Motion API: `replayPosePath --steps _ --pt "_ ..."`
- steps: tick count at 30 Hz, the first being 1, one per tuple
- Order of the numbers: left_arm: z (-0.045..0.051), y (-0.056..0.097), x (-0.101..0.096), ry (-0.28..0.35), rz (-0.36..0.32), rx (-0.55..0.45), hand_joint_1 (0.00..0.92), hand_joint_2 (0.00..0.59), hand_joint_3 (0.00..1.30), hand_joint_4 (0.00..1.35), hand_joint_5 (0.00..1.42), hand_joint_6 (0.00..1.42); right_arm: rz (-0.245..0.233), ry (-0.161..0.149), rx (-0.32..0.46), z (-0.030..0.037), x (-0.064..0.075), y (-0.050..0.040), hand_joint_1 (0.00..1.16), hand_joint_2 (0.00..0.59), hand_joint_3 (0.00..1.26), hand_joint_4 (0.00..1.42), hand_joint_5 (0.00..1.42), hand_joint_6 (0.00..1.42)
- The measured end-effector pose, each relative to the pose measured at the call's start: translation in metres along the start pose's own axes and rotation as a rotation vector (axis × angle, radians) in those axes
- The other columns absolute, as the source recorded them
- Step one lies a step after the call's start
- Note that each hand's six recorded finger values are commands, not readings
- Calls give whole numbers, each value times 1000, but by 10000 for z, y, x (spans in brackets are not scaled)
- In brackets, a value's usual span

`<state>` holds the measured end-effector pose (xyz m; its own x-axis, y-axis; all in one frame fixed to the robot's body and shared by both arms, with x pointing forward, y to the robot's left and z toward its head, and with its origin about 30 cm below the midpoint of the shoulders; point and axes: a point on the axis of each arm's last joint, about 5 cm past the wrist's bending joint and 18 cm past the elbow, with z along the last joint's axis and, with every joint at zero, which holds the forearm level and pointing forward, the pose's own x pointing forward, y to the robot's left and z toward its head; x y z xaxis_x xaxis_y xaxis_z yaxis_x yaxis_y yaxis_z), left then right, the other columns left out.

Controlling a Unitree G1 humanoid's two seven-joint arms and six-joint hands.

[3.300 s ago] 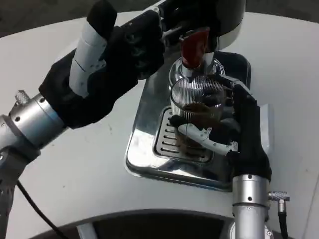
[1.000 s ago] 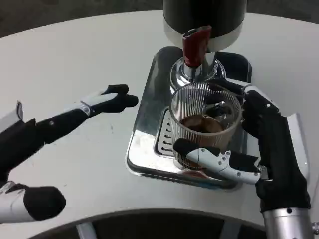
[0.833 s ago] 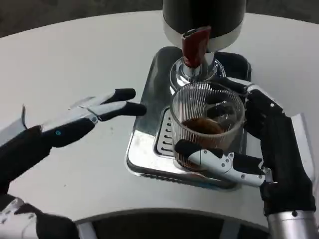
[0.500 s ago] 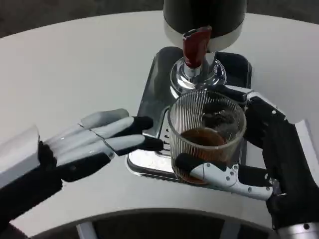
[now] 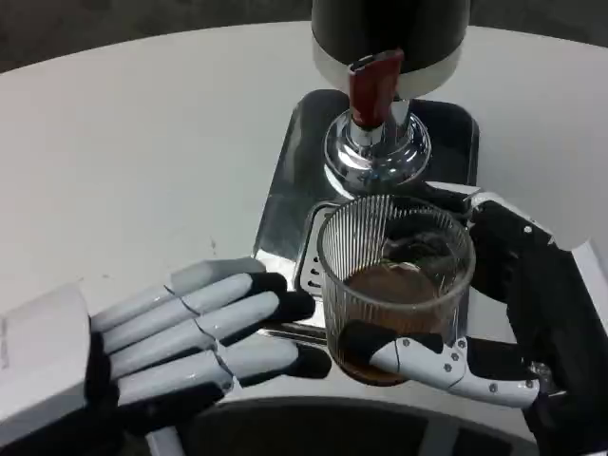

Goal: Grasp the cup under the faucet to collect the drink, then remove the cup.

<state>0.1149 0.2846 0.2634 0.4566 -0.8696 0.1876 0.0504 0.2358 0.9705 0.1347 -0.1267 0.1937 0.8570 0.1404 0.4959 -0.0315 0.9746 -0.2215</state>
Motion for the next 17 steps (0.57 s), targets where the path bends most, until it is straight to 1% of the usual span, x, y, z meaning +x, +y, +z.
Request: replayPosePath --steps 2,4,10,12,14,17 --pt "17 -6 -26 2 -17 2 0 60 153 0 0 0 2 -6 4 35 -6 -13 987 142 698 783 915 875" --pt "26 -10 -42 7 -24 2 0 60 156 0 0 0 5 -9 6 45 -5 -13 985 143 698 783 915 875" --pt "77 2 -134 44 -34 13 0 59 160 0 0 0 29 8 20 45 5 11 977 147 698 784 915 876" --pt "95 10 -168 58 -33 17 0 59 161 0 0 0 39 5 28 51 14 29 975 147 698 784 915 876" --pt "117 16 -208 70 -28 16 0 59 161 0 0 0 50 -4 35 62 37 53 973 148 701 784 915 876" --pt "134 21 -243 76 -19 15 0 59 161 0 0 0 58 -8 37 65 54 68 972 148 703 784 915 876"
